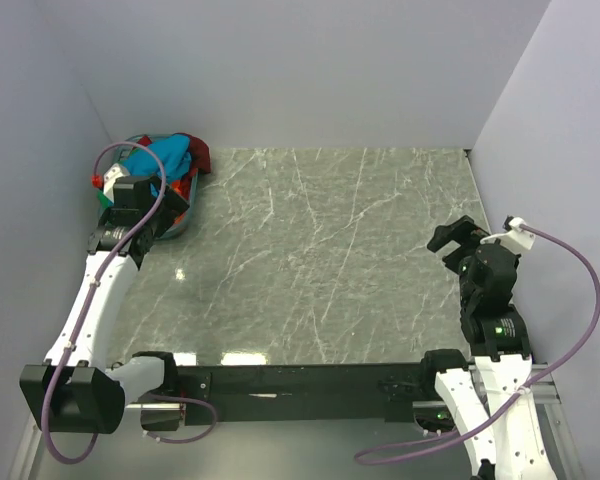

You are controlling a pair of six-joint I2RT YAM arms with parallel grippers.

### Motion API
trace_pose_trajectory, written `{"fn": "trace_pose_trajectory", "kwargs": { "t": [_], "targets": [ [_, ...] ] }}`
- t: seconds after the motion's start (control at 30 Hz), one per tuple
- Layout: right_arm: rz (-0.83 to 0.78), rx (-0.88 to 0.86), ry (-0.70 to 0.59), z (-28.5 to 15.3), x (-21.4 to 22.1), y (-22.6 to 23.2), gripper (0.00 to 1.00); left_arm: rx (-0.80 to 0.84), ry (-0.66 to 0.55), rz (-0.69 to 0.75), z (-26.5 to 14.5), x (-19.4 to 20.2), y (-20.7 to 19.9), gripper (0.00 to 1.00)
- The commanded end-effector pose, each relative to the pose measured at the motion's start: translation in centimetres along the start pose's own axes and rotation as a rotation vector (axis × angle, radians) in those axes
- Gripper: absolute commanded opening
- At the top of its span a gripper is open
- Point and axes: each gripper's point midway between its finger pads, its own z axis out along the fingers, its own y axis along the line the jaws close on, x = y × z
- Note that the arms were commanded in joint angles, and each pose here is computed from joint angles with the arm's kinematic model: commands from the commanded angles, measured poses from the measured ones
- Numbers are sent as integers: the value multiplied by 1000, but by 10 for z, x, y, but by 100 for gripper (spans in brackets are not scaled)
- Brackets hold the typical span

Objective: Fold and stack the t-shirts
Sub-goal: Grab the tshirt from the pile

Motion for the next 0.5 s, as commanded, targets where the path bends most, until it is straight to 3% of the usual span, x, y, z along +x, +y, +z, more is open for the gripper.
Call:
{"fn": "trace_pose_trajectory", "kwargs": {
  "t": [0.0,0.07,0.27,0.47],
  "targets": [
    [-19,-93,-39,0,-20,23,100,34,-53,-25,-12,-20,-13,99],
    [-66,-170,5,-1,-11,35,100,57,-66,-24,-13,-24,-19,99],
    [-59,-149,20,3,-11,35,100,74,-130,2,-4,-50,-38,100],
    [-60,-139,48,7,-9,36,100,-1,-126,58,47,-68,-56,99]
  ]
}}
